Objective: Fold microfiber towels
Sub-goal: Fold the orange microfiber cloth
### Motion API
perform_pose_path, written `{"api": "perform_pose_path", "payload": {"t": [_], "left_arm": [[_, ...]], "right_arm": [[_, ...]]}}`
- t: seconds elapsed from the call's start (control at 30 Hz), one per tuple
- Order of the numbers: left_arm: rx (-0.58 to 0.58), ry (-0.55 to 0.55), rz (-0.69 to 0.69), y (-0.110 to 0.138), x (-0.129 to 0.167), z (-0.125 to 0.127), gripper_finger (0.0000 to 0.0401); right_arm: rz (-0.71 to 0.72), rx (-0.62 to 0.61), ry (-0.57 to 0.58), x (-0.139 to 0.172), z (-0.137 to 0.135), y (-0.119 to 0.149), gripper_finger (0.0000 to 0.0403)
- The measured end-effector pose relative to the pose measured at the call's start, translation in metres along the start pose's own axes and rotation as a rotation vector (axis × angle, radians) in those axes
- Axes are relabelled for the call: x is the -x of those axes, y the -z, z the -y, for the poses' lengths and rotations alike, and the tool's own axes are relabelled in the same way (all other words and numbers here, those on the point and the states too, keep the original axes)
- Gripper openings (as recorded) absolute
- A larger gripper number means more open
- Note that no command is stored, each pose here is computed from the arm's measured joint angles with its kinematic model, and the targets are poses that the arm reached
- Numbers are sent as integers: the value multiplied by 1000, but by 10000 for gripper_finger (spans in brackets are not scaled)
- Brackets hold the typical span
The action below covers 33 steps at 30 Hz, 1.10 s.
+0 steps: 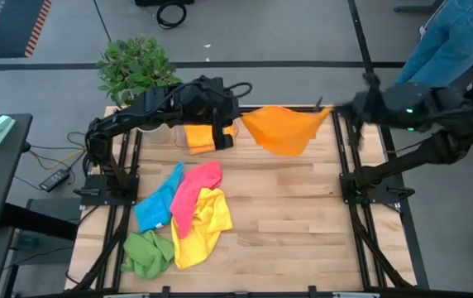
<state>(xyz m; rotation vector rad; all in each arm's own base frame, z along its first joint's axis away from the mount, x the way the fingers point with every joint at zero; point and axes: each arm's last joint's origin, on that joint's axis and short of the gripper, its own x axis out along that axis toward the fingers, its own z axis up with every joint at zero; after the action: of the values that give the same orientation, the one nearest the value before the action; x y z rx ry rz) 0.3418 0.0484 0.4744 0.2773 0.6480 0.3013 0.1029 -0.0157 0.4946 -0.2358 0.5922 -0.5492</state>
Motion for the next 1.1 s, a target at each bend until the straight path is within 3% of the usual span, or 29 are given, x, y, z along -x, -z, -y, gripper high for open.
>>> {"api": "perform_pose_path", "payload": {"t": [0.03, 0.07, 0.1, 0.17, 0.2, 0.3, 0.33, 0.4, 0.43, 0.5, 0.53, 0.63, 0.8, 0.93, 1.0, 1.1], "left_arm": [[1, 0, 0, 0, 0, 0, 5], [1, 2, 0, 0, 0, -1, 4], [0, 5, 1, 0, 0, 0, 4], [0, 4, 0, 0, 0, 0, 3], [0, 3, 0, 0, -1, 0, 4], [-4, 3, 0, 0, -1, -1, 6], [-3, 3, 0, 0, -1, -1, 5], [-4, 3, -1, 0, -1, 0, 4], [-3, 3, 0, 0, -1, -1, 4], [-5, 4, 0, 0, 0, 0, 6], [-5, 4, 0, 0, 0, 0, 7], [-5, 3, -2, 0, -1, 0, 4], [-9, 8, -14, 1, -1, 1, 6], [2, 81, -54, 6, 0, 6, 4], [16, 176, -77, 9, 2, 12, 5], [24, 376, -74, 8, 7, 30, 4]], "right_arm": [[-17, -33, 108, -3, 1, -1, 3], [-32, -22, 136, -5, 1, -1, 3], [-37, 23, 63, -4, -1, 0, 3], [-28, 113, -189, -6, -8, 0, 3], [-25, 113, -205, -8, -10, -2, 3], [-83, -7, 67, -18, -5, -4, 3], [-98, 18, 9, -19, -7, -3, 3], [-74, 95, -242, -15, -12, -2, 3], [-59, 86, -248, -17, -12, -4, 3], [-74, -29, -46, -19, -6, -6, 3], [-104, -33, -24, -21, -7, -4, 3], [-102, 33, -177, -21, -10, -4, 3], [-150, -25, -185, -22, -11, 0, 3], [-194, -41, -442, -17, -20, 4, 3], [-213, -75, -534, -15, -24, 5, 3], [-251, -116, -773, -8, -34, 5, 3]]}}
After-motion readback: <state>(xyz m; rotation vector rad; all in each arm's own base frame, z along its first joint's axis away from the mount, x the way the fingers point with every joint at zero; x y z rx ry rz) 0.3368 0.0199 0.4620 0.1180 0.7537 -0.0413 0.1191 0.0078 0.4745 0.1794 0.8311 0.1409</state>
